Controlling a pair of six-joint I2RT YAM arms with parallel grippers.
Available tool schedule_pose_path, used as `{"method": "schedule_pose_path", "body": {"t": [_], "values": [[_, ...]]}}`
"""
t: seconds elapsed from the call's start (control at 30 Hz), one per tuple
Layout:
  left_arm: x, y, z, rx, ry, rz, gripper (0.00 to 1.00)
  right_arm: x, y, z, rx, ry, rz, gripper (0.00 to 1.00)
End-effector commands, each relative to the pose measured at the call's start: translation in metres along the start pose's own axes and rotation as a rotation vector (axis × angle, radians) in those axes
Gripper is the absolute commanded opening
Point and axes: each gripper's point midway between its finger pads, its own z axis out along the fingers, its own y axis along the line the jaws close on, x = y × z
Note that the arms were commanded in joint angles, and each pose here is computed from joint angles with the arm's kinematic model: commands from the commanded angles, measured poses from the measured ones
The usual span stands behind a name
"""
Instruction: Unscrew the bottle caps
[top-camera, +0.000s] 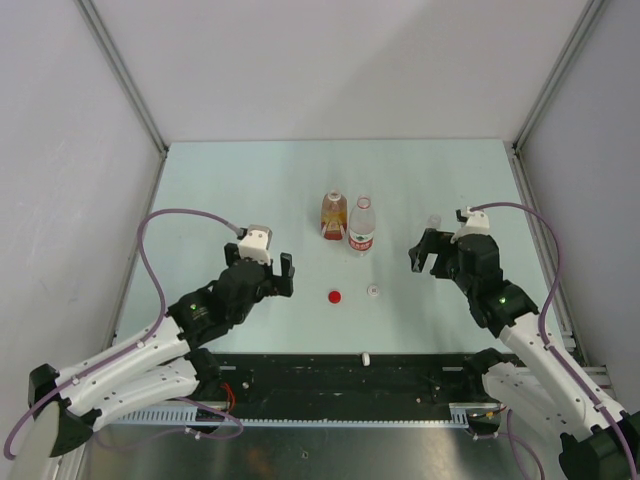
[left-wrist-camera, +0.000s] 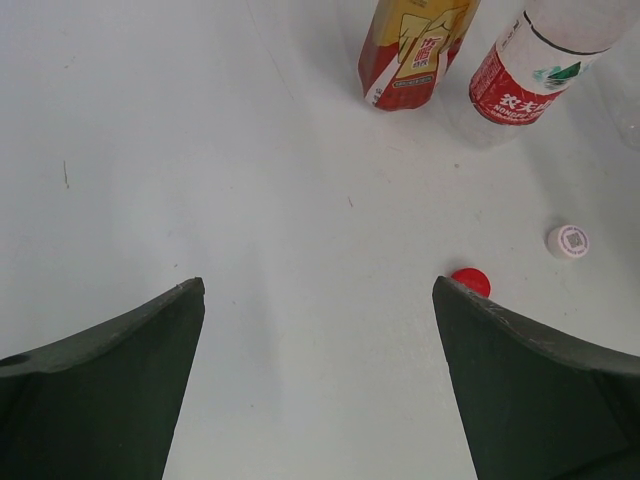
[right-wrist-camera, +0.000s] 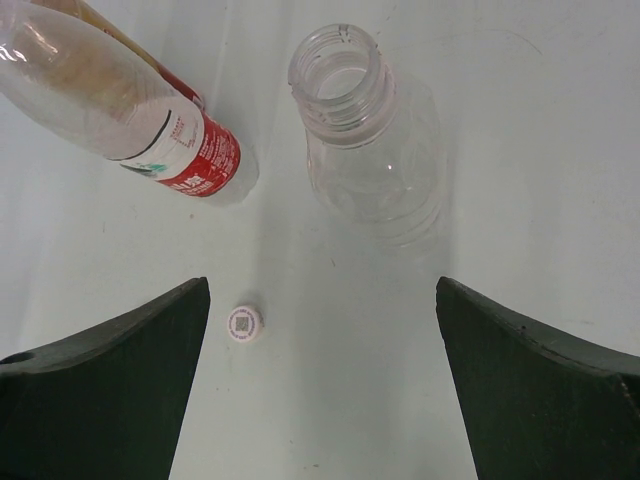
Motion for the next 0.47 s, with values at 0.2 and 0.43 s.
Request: {"method": "schedule_pose_path", "body": {"t": [0.2, 0.43], "values": [[-0.035, -0.001, -0.004, 0.001, -0.104, 0.031, 1.00, -0.009, 0.007, 0.000, -0.035, -0.033, 0.001, 0.99], [-0.040, -0.001, -0.004, 0.026, -0.164, 0.091, 0.99, -0.009, 0.010, 0.001, -0.056, -0.031, -0.028, 0.99]]}}
